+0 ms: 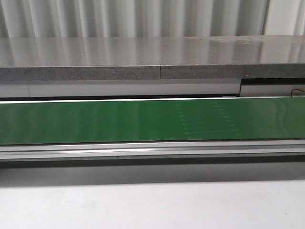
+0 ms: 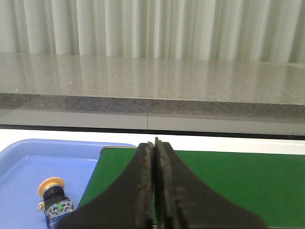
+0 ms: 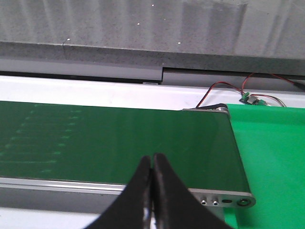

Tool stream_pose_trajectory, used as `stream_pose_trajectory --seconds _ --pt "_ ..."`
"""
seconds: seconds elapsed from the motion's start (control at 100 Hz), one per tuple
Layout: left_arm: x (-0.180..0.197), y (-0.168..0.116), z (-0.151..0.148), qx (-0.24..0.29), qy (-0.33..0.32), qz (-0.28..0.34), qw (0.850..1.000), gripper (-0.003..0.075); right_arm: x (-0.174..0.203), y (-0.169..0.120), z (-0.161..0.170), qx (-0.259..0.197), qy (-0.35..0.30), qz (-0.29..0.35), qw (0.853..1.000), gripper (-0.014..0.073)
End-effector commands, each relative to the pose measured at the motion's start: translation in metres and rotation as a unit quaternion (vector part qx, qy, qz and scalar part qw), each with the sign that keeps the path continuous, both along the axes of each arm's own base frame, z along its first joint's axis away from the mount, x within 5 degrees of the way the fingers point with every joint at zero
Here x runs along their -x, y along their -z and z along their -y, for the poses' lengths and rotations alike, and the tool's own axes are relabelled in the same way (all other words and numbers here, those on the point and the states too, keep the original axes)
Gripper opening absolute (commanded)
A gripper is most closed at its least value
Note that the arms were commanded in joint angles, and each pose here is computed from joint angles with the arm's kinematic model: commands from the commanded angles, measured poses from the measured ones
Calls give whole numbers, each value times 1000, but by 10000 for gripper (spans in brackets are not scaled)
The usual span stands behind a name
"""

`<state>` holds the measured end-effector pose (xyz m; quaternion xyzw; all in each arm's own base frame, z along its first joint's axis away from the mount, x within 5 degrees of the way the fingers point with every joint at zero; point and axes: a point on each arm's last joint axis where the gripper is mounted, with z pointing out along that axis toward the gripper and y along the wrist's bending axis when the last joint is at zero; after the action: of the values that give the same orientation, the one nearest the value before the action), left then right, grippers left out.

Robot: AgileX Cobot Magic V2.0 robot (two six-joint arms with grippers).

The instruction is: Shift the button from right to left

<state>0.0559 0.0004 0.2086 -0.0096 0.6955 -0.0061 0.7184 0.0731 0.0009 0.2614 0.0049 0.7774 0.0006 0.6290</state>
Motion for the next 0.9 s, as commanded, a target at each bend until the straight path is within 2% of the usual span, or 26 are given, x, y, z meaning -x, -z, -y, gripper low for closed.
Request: stream_pose_trajectory --seconds 0.0,0.29,0.53,0.89 --pt "2 -1 0 9 3 47 999 -20 3 -6 4 -16 23 71 997 -67" --pt "2 -1 0 9 3 47 999 -20 12 30 5 -52 35 124 990 -67" --pt "2 -1 0 9 3 47 999 -20 19 50 4 -55 31 154 986 -67" --pt "2 -1 0 9 3 47 999 -20 19 51 0 -61 -8 150 987 -67"
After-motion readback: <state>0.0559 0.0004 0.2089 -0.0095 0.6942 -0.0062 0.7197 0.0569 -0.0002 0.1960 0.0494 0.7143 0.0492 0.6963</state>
